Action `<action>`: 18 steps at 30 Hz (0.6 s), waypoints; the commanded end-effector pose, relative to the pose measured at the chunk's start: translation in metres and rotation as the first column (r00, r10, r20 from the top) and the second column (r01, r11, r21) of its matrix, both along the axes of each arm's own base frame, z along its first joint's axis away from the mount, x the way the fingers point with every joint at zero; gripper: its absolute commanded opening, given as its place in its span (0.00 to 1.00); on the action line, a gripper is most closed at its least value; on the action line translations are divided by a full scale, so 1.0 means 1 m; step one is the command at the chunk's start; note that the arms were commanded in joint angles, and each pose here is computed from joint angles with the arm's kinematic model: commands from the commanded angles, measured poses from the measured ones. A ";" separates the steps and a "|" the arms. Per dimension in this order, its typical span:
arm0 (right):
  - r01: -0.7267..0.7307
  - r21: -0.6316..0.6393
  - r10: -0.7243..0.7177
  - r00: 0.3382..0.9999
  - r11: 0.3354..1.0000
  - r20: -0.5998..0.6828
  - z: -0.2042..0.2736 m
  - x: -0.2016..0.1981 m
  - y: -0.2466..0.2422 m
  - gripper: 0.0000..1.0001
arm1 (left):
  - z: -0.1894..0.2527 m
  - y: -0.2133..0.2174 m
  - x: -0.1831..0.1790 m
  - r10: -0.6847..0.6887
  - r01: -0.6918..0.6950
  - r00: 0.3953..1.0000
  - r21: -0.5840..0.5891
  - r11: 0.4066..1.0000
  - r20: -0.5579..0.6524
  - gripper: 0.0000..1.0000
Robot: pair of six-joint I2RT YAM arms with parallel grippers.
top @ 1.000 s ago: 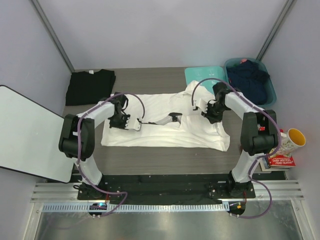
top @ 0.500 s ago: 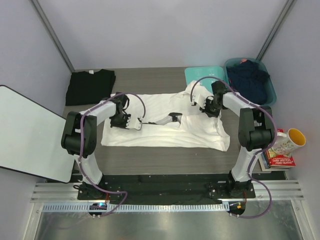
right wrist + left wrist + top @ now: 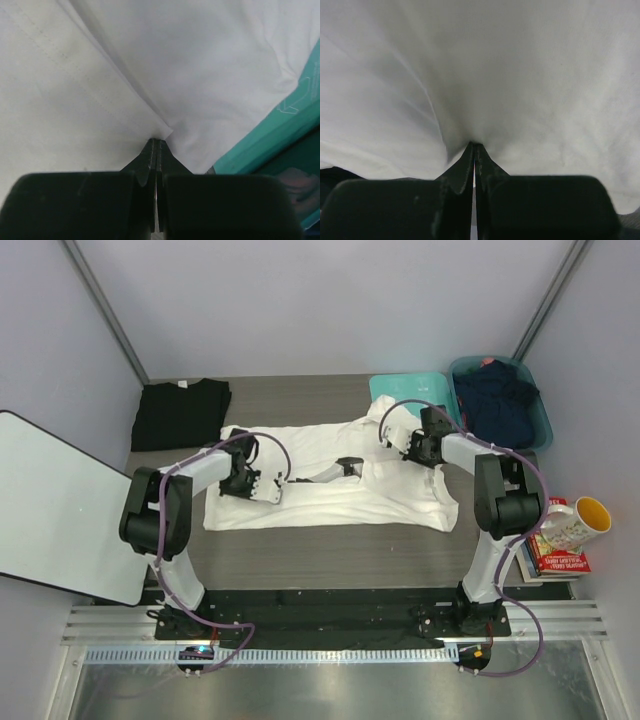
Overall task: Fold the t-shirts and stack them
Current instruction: Fold the tshirt
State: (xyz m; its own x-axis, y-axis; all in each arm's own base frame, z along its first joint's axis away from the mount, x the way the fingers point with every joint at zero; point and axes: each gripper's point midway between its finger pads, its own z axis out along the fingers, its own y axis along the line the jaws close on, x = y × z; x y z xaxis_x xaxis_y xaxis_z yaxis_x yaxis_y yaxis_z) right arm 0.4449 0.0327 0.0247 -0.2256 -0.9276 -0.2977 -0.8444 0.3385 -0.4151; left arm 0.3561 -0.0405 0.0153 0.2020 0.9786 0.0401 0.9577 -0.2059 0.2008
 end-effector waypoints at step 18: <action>-0.071 0.121 0.085 0.990 0.990 -0.112 0.094 -0.071 0.018 0.26 | 0.093 -0.031 -0.004 0.027 0.004 0.991 -0.237 0.972 0.129 0.42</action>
State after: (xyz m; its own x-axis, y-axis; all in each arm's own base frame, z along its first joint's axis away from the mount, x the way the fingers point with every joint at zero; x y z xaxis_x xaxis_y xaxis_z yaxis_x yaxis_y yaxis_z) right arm 0.4304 0.0320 0.1008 -0.2305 -0.9049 -0.3579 -0.8021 0.3849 -0.4566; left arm 0.3638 -0.0569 0.0748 0.1579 0.9828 -0.0958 0.9387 -0.1193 0.3234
